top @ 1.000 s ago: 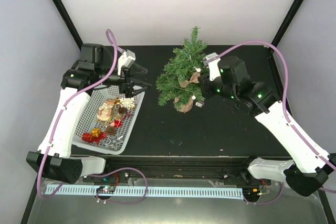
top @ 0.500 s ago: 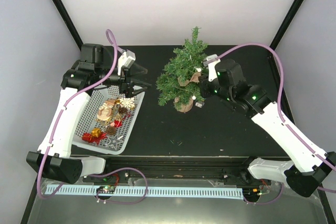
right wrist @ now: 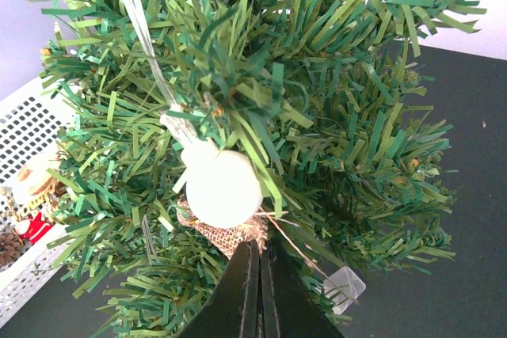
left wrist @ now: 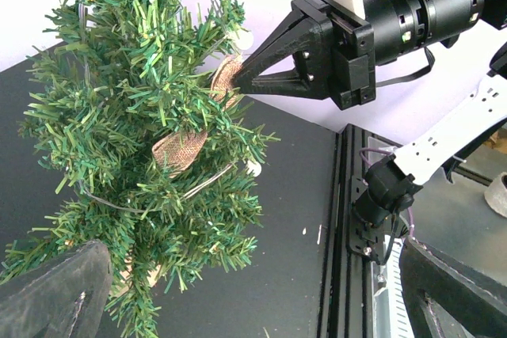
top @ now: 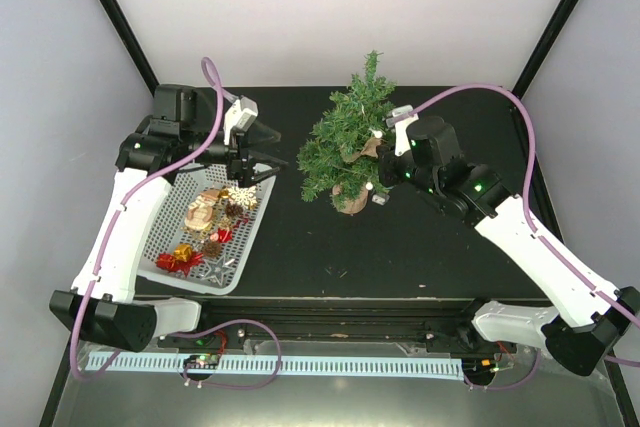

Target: Decorate the small christmas tree

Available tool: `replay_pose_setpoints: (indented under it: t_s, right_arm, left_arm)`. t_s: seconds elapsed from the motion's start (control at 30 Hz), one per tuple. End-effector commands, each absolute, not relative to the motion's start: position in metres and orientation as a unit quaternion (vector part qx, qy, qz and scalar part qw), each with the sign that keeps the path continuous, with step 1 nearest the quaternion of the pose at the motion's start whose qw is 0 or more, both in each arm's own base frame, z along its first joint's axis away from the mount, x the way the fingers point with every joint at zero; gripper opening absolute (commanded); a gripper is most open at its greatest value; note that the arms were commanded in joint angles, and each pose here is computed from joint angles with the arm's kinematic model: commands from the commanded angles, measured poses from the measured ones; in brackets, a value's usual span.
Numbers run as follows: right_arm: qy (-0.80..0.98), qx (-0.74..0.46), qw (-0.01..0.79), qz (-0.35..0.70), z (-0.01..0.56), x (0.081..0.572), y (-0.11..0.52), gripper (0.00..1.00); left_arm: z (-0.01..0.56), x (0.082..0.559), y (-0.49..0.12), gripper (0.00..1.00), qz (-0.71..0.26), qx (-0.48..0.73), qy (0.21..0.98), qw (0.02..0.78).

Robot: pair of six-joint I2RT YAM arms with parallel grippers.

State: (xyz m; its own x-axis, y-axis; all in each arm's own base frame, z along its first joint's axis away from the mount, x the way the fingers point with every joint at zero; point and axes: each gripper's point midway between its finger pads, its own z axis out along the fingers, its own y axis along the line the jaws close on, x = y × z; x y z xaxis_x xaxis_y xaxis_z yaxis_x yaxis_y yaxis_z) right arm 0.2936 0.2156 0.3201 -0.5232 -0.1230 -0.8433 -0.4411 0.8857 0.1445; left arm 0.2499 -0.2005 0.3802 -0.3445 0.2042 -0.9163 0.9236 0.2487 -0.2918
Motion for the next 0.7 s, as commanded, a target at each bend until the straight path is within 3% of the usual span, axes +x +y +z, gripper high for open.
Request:
replay_pose_setpoints:
  t_s: [0.0,0.27,0.67]
  right_arm:
    - [0.849,-0.158,0.471,0.181,0.328,0.294,0.217,0.03]
    - [0.851,-0.148,0.472,0.176,0.328,0.289,0.208,0.39]
    - [0.838,-0.121,0.508,0.157,0.368,0.272,0.176,0.52]
  left_arm:
    - [0.391,0.242,-0.199,0.99,-0.457,0.421,0.667,0.411]
    - [0.391,0.242,-0.198,0.99,-0.451,0.42,0.669,0.415]
    - [0.395,0.262,-0.178,0.99,-0.362,0.408,0.703,0.457]
